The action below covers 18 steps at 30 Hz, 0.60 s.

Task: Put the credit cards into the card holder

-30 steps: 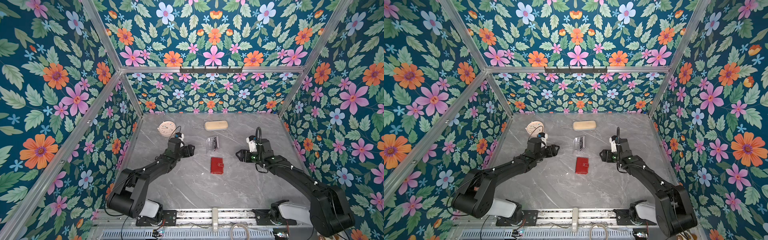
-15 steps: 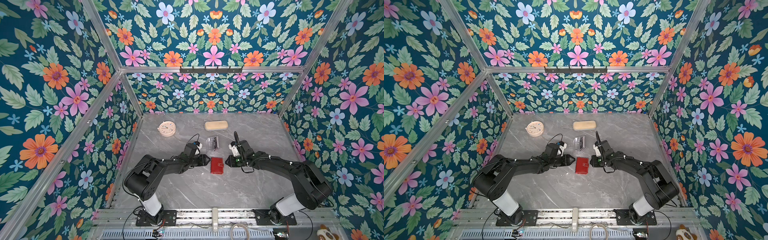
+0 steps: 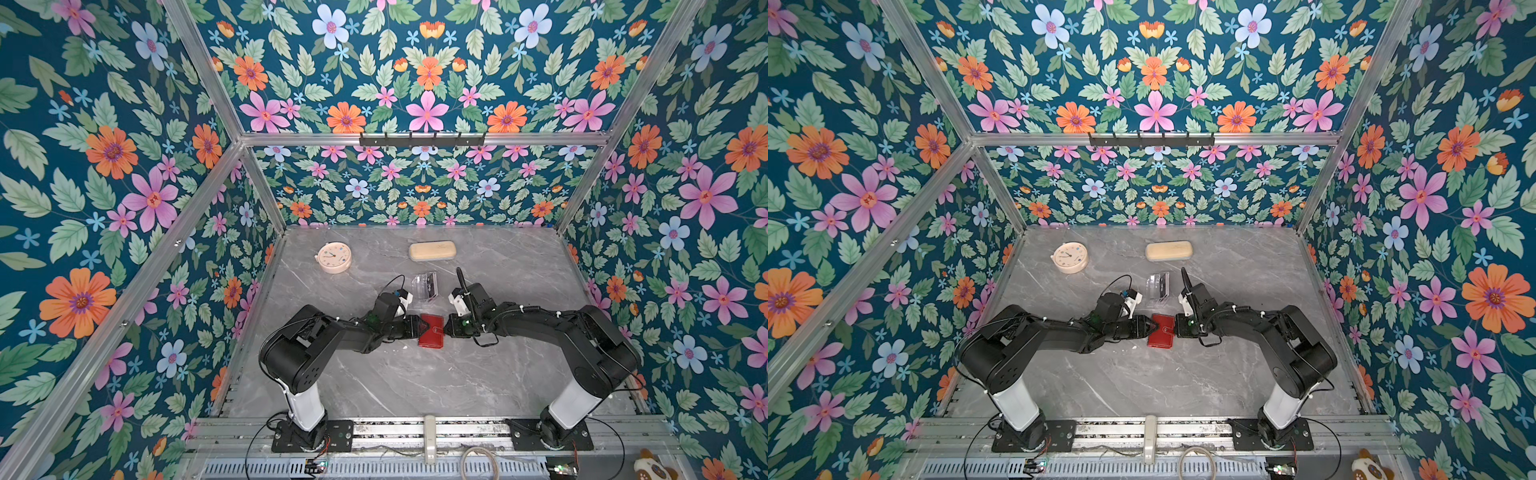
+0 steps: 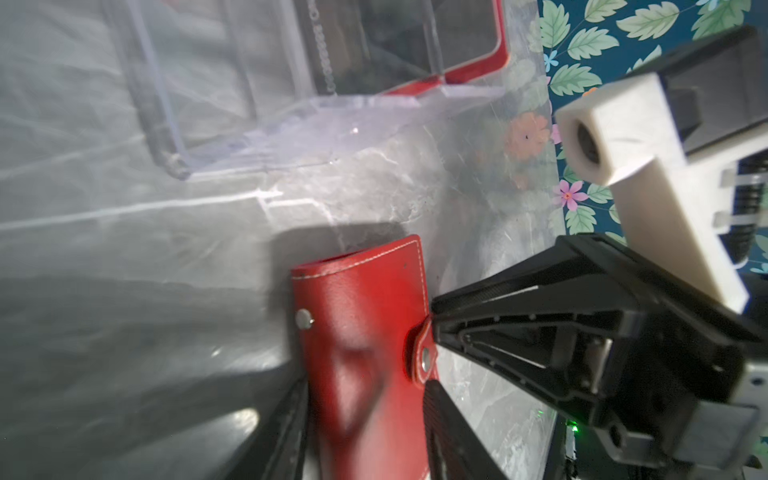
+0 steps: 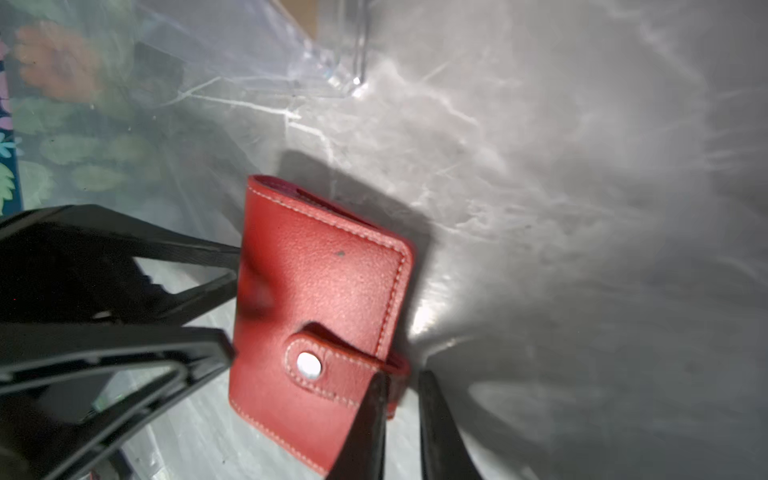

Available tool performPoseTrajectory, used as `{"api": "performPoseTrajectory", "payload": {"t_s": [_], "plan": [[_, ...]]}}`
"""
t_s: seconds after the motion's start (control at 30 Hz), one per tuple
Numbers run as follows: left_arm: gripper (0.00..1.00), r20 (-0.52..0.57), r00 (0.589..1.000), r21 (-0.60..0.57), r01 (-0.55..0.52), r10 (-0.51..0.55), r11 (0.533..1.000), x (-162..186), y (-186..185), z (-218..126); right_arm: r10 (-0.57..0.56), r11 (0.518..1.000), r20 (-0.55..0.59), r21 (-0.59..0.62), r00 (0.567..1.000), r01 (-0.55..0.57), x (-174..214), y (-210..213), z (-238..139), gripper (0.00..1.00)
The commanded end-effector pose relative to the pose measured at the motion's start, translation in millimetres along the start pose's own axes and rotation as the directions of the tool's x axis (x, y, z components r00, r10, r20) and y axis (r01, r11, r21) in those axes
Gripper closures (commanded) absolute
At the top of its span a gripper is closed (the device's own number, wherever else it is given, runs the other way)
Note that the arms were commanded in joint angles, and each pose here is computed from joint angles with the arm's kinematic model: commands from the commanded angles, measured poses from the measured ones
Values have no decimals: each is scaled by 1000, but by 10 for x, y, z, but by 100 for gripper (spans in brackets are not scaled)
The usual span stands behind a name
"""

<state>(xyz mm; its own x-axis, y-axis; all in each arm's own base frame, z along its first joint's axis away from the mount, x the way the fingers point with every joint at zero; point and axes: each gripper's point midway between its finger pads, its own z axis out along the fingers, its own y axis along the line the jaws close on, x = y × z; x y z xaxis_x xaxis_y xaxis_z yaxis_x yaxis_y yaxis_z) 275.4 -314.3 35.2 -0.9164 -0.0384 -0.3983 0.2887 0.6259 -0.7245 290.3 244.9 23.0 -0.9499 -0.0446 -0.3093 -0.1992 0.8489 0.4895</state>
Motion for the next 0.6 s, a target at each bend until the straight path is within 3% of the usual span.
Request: {"api": "performPoseTrajectory", "payload": {"t_s": [0.0, 0.17, 0.27, 0.57], "plan": [[59, -32, 999, 9, 24, -23, 1000, 78, -3, 34, 15, 1000, -10, 7, 1000, -15, 27, 0, 47, 82], [82, -33, 999, 2, 39, -39, 999, 87, -23, 41, 9, 999, 4, 31, 1000, -10, 7, -3, 11, 82], [90, -16, 999, -43, 46, -46, 998, 72, 10, 10, -19, 998, 36, 68, 999, 16, -34, 25, -91, 80], [94, 42, 997, -144, 76, -71, 987, 8, 54, -110, -110, 993, 59, 48, 992, 107, -77, 355, -248, 68]]}}
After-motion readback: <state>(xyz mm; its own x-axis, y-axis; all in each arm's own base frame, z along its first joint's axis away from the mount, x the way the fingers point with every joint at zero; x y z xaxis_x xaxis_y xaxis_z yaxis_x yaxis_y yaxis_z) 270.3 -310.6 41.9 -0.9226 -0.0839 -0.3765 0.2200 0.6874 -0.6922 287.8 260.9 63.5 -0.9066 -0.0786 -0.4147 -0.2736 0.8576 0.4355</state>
